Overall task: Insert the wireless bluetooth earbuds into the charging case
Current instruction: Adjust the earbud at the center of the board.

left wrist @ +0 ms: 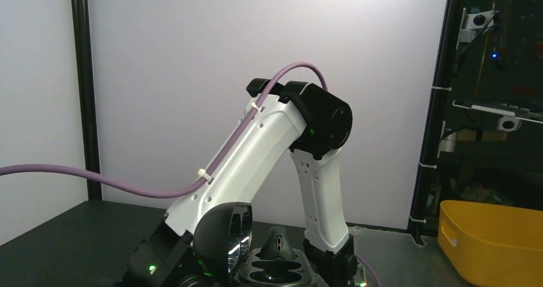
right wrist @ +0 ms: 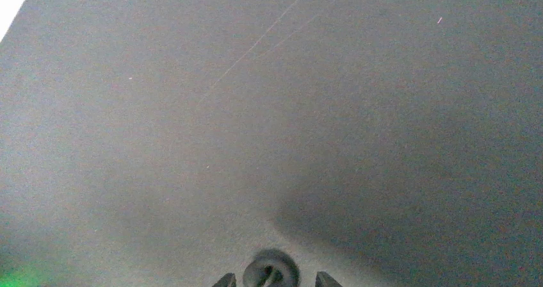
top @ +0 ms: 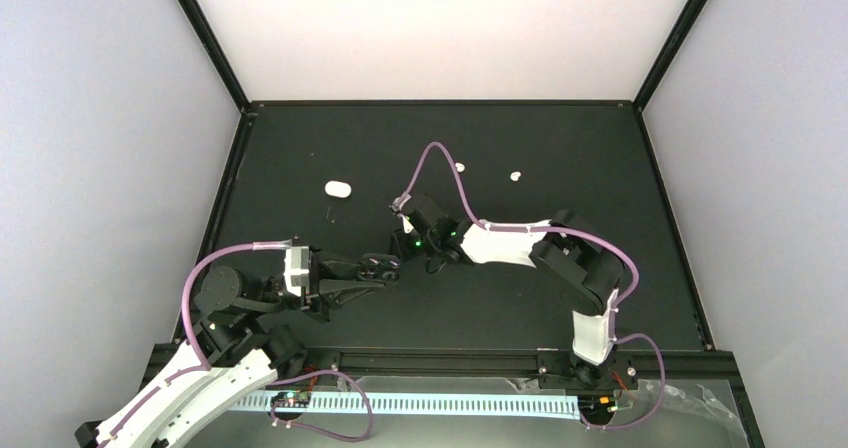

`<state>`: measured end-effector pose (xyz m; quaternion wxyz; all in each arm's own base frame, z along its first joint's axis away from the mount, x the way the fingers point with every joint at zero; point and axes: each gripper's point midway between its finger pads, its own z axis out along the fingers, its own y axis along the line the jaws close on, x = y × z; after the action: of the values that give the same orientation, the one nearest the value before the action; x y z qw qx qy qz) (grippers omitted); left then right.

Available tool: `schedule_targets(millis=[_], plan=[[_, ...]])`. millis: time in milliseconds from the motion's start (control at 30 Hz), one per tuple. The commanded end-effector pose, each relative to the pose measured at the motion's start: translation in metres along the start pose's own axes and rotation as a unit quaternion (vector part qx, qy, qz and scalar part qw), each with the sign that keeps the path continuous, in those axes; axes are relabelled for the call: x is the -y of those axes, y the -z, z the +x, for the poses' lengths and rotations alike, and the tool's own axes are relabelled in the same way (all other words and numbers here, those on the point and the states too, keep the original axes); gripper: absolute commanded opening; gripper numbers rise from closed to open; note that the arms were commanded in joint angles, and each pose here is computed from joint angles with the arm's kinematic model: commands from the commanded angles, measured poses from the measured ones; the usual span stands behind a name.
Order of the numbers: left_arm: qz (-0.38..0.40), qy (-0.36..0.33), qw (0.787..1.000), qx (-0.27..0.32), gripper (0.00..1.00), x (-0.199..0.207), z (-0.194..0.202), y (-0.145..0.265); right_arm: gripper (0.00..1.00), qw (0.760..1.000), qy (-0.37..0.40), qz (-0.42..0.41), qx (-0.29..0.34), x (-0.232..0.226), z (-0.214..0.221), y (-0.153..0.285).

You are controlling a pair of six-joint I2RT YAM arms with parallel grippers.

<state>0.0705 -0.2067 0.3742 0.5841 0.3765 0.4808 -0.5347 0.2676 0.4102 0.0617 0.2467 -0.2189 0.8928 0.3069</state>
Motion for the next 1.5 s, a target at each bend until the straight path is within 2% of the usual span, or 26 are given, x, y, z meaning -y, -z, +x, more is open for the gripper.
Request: schedule_targets(millis=[0, 567, 900, 1467], plan=[[-0.005, -0.010, 1.000, 0.003, 0.02, 0.000, -0.001, 0.002, 0.31, 0.999, 0.009, 0.031, 0.001, 0.013, -0.009, -0.010], [-0.007, -0.011, 1.000, 0.000, 0.01, -0.002, 0.001, 0.001, 0.27, 0.998, 0.008, 0.034, -0.048, 0.022, 0.017, -0.023], [-0.007, -0.011, 1.000, 0.001, 0.02, -0.001, 0.001, 0.001, 0.23, 0.997, 0.013, 0.025, -0.069, 0.013, 0.029, -0.030], [-0.007, -0.011, 1.000, 0.002, 0.02, -0.001, 0.001, 0.002, 0.15, 0.993, 0.019, 0.070, -0.093, 0.024, 0.048, -0.024]])
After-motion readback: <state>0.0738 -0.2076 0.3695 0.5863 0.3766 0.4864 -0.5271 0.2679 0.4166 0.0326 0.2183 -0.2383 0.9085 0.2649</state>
